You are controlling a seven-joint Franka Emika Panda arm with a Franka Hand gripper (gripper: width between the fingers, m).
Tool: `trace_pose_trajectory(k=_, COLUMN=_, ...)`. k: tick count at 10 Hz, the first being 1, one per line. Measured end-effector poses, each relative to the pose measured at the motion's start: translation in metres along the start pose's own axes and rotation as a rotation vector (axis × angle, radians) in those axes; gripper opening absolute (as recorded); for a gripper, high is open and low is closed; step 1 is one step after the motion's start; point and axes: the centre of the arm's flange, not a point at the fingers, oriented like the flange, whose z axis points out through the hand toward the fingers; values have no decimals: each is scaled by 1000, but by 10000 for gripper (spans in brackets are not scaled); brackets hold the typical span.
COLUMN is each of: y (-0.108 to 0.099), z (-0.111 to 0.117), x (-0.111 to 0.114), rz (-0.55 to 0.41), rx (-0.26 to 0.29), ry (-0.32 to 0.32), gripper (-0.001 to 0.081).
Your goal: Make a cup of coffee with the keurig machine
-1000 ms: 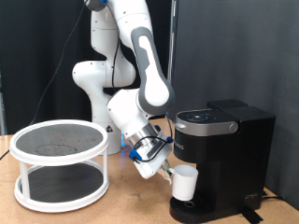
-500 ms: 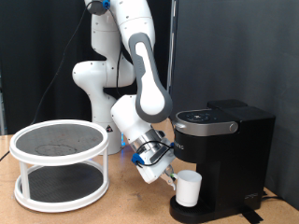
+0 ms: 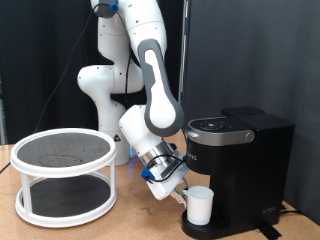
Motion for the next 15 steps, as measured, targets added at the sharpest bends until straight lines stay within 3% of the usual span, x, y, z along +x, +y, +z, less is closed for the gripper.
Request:
trace_pose_trajectory(k=1, y=-2, z=-1, x=5, rz=-5, rx=-1, ry=16, gripper=386)
trace_pose_trajectory(k=2, y=-6, z=-3, x=11, rz=-11, rx=-2, ry=46, gripper=386)
trace_pose_trajectory(k=3, y=-11, z=-8, x=18, rz=-12, rx=-10, ry=86, gripper=586)
trace_pose_trajectory(k=4, y=-17, z=-14, x=26, rz=-15, rx=-22, ry=132, gripper=701)
trace_pose_trajectory(k=5, y=-21, z=-22, x=33, rz=-10, rx=-36, ry=157, gripper=701)
trace_pose_trajectory(k=8, y=-30, z=-53, x=46, rz=9, rx=-42, ry=133, gripper=734)
trace_pose_trajectory(k=10, y=-27, z=-50, x=48, rz=13, rx=-67, ry=144, gripper=734)
trace_pose_trajectory(k=14, y=9, z=-67, x=42, rz=-36, rx=-278, ry=104, gripper=734)
trace_pose_trajectory(k=15, y=17, z=-75, x=40, rz=-60, rx=-305, ry=86, gripper=734)
